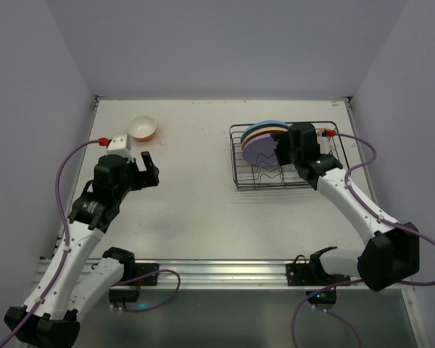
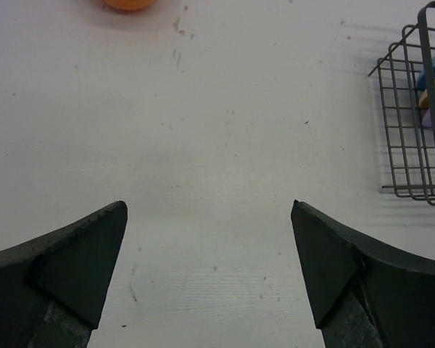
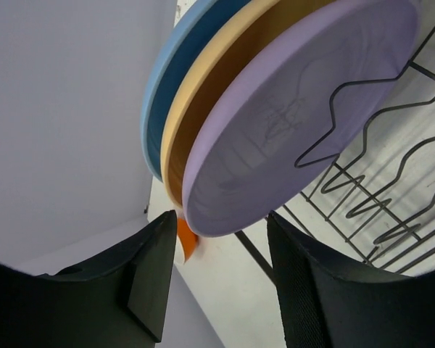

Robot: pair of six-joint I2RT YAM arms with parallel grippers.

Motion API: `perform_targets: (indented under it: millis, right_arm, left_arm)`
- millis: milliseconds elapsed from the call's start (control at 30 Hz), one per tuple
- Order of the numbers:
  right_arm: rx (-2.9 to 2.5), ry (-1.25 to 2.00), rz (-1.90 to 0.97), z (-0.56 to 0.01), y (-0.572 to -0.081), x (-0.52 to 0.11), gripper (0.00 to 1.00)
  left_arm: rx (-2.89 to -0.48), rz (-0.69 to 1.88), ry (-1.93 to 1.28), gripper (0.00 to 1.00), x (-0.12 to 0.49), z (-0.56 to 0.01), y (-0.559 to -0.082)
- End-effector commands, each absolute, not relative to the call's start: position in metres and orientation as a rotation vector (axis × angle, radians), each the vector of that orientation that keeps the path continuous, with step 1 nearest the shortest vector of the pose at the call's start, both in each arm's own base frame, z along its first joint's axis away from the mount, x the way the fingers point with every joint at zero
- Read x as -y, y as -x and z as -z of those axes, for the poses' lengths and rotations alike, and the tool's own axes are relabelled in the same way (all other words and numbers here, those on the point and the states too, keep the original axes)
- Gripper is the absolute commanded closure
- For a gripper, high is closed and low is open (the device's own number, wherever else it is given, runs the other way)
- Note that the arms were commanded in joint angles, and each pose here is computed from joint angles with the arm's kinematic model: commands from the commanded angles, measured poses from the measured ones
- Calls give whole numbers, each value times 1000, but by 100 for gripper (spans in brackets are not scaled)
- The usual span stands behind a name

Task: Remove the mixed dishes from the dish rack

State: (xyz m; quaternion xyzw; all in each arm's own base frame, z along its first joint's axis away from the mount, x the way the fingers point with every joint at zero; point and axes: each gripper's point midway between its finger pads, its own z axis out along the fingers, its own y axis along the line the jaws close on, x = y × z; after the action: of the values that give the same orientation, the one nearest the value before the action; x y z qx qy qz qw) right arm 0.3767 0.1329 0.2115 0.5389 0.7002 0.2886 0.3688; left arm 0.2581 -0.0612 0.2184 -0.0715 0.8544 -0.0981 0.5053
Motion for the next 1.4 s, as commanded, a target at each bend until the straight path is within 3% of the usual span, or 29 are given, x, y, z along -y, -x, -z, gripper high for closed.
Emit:
perform_targets:
  millis: [0, 300, 367, 500, 600, 1033, 1300, 1367]
  right_arm:
    - [-1644, -1394, -782, -240, -397, -126, 45]
    - [-1638, -1416, -782, -232, -406, -129, 48]
    - [-1639, -1444, -776, -224, -404, -128, 58]
    - [-1610, -1492, -794, -213, -403, -127, 60]
    - [-1602, -1505, -790, -210, -404, -126, 67]
    - [-1566, -1588, -766, -208, -412, -124, 69]
    - [-1573, -1620, -742, -198, -415, -124, 78]
    - [-1568, -1623, -741, -198, -415, -123, 84]
  left_arm:
    - [-2021, 247, 135, 0, 67, -227, -265]
    - [-2044, 262, 110, 0, 74, -222, -266]
    - [-2044, 261, 111, 0, 74, -222, -266]
    - [-2044, 271, 99, 0, 76, -222, -265]
    - [-2048, 275, 88, 0, 79, -221, -265]
    - [-2044, 294, 72, 0, 83, -222, -264]
    - [-2041, 299, 64, 0, 84, -223, -263]
    - [-2043, 299, 63, 0, 85, -222, -263]
